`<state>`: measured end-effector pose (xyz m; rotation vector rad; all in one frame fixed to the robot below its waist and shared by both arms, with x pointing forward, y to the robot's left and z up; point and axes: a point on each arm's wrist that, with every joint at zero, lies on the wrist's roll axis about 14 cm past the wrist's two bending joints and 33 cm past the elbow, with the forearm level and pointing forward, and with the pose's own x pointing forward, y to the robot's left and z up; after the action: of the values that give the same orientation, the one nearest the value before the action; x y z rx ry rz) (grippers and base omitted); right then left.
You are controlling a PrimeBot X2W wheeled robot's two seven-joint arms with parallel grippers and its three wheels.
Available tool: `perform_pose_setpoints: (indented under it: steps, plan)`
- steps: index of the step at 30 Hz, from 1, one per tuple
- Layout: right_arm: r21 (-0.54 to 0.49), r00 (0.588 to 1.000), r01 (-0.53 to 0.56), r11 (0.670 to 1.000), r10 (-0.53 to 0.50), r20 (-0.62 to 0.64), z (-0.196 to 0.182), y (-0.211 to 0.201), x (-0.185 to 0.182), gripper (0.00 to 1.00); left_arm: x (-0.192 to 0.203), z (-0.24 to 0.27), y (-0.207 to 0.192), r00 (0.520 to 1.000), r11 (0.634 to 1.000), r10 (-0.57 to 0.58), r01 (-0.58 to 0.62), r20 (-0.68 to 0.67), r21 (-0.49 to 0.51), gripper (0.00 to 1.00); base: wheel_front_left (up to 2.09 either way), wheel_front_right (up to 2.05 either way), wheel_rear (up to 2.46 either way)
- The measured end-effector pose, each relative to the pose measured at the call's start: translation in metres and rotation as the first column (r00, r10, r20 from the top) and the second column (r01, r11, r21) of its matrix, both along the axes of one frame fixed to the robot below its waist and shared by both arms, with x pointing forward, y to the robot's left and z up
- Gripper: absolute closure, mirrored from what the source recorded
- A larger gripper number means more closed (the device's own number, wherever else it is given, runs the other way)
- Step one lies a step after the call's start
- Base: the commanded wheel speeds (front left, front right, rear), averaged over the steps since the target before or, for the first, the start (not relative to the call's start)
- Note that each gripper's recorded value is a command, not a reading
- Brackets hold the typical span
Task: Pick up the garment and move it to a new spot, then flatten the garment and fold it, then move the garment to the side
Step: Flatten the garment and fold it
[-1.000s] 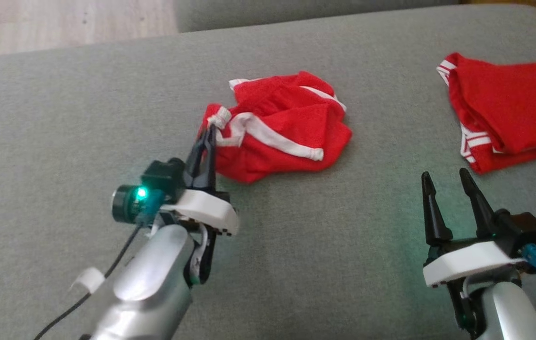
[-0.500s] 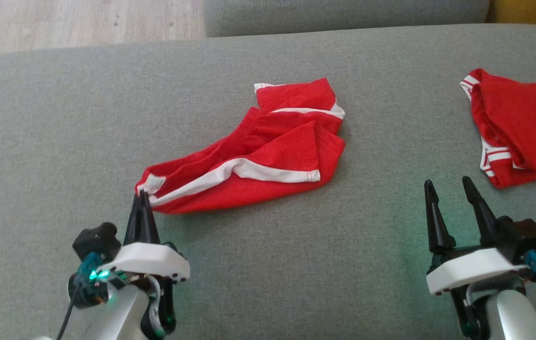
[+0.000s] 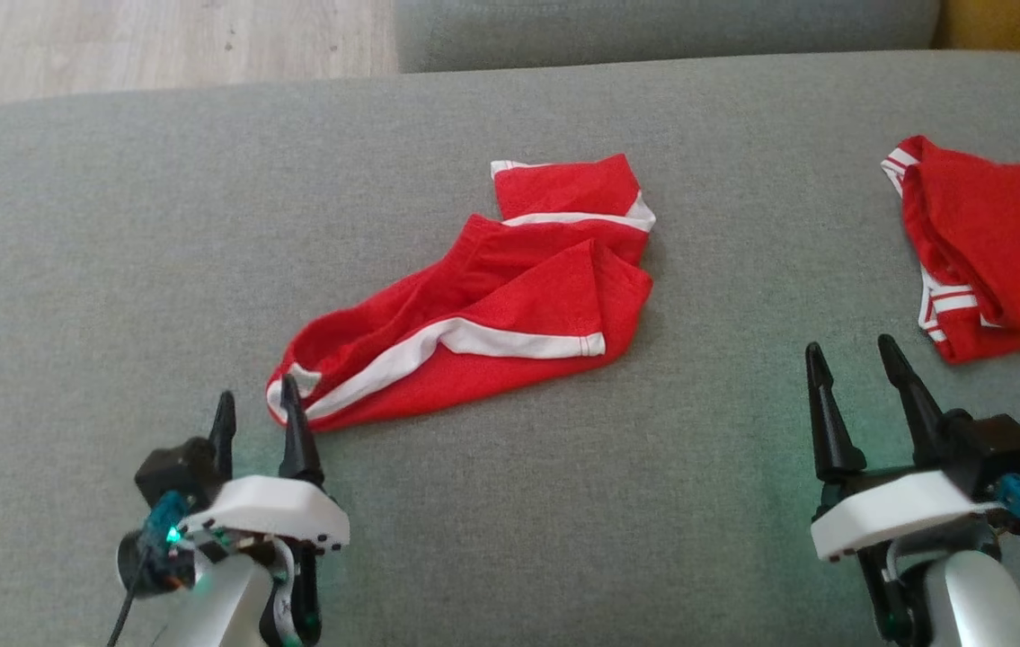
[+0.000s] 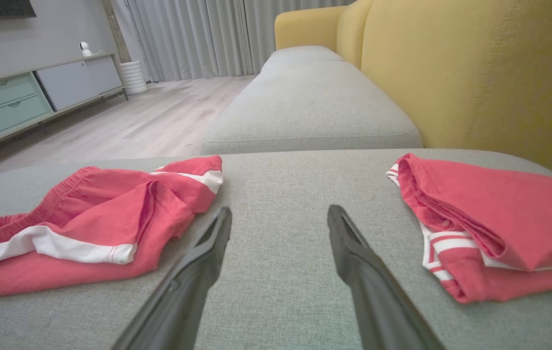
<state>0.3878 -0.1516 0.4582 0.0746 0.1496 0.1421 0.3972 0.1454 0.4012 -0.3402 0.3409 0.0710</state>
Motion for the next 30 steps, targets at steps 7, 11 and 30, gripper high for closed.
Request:
perform_pose_setpoints:
  steps: [7, 11, 30]
  plan:
    - [0.003, 0.999, -0.014, 1.000, 0.014, 0.039, 0.014, 0.005, -0.001, 0.00, 0.002, 0.054, -0.004, 0.976, 0.994, -0.092, 0.079, 0.196, 0.076, 0.00, 0.00, 0.00, 0.00]
    - [0.002, 0.999, -0.021, 1.000, 0.021, 0.048, 0.017, 0.007, -0.006, 0.00, -0.022, 0.052, -0.005, 0.974, 0.992, -0.107, 0.092, 0.198, 0.084, 0.00, 0.00, 0.00, 0.00]
    - [0.019, 0.998, -0.066, 0.998, 0.066, 0.009, 0.002, 0.022, -0.033, 0.00, -0.073, 0.045, -0.001, 0.981, 0.995, -0.078, 0.065, 0.180, 0.080, 0.00, 0.00, 0.00, 0.00]
